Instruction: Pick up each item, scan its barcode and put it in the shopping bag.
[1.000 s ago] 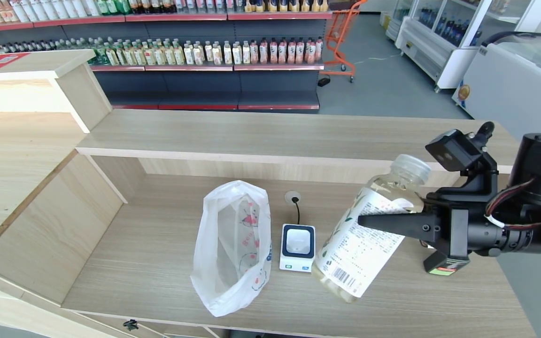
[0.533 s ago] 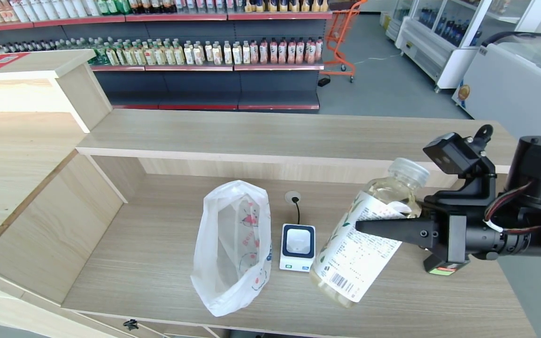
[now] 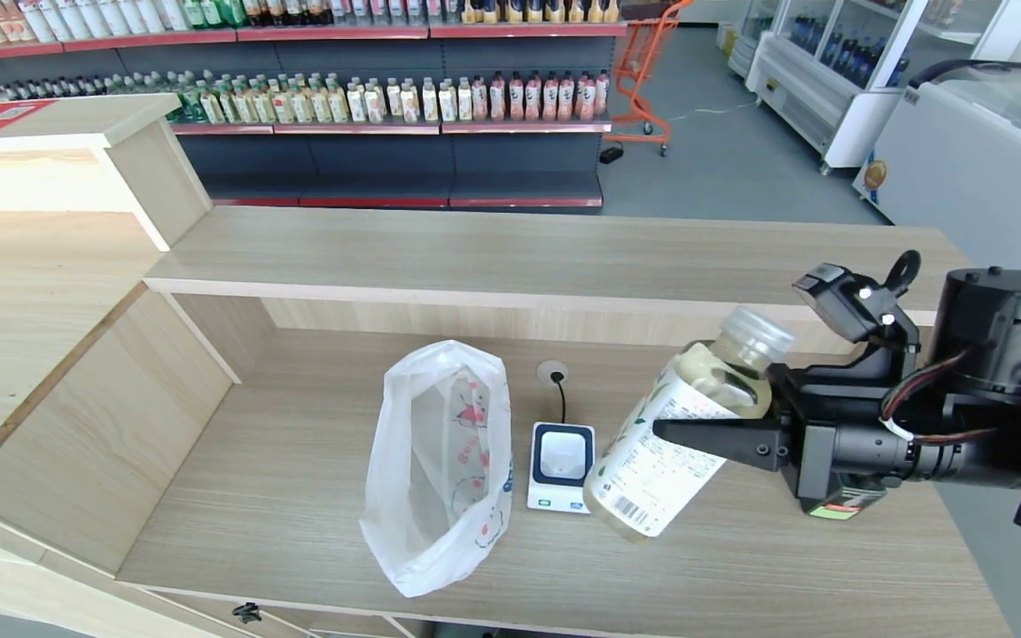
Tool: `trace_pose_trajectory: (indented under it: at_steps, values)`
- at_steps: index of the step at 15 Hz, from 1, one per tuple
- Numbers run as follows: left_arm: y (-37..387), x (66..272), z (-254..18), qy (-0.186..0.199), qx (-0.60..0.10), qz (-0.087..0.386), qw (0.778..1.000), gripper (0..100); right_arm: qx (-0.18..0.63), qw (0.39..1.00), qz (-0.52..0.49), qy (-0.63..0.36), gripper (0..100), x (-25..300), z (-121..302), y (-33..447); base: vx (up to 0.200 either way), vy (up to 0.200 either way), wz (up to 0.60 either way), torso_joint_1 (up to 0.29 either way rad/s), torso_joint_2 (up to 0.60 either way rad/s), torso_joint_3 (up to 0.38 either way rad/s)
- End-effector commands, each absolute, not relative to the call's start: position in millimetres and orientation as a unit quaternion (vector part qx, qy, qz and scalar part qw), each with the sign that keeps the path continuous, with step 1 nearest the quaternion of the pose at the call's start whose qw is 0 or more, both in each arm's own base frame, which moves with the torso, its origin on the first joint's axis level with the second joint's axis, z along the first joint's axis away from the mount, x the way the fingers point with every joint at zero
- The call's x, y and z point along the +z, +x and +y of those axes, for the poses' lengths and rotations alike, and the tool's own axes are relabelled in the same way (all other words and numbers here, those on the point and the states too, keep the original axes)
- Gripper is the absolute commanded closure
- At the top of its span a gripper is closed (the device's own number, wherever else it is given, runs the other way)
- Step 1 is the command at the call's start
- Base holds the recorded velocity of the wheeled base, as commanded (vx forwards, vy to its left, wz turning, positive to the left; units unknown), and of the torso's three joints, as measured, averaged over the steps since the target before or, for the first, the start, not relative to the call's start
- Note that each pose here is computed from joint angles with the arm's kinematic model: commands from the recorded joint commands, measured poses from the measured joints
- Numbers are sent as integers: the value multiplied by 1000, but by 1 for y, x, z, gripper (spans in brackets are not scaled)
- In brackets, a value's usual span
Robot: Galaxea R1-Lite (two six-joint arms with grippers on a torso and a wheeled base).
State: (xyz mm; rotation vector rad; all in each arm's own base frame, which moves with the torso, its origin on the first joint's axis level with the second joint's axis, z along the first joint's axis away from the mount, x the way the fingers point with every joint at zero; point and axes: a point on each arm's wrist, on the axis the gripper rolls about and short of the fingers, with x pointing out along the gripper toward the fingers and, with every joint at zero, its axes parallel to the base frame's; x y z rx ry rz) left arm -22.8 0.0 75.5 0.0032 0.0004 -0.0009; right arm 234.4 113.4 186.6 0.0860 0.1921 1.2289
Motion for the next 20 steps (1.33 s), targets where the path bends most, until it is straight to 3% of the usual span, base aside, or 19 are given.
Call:
trace_pose_trajectory:
  at_steps: [1, 7, 11, 20]
  values:
    - [-23, 75, 0, 2, 0, 0, 1000, 0, 507, 858, 76, -45, 100, 161, 112, 265, 0, 0, 0, 0, 0, 0]
    - [-23, 75, 0, 2, 0, 0, 1000, 0, 477, 843, -107, -226, 100, 111, 129, 358, 0, 0, 0, 0, 0, 0]
    - [-23, 75, 0, 2, 0, 0, 1000, 0, 528, 803, -142, -238, 100, 56, 145, 386, 0, 0, 0, 0, 0, 0]
    - [-23, 75, 0, 2, 0, 0, 1000, 0, 588, 730, -212, -276, 100, 2, 141, 406, 0, 0, 0, 0, 0, 0]
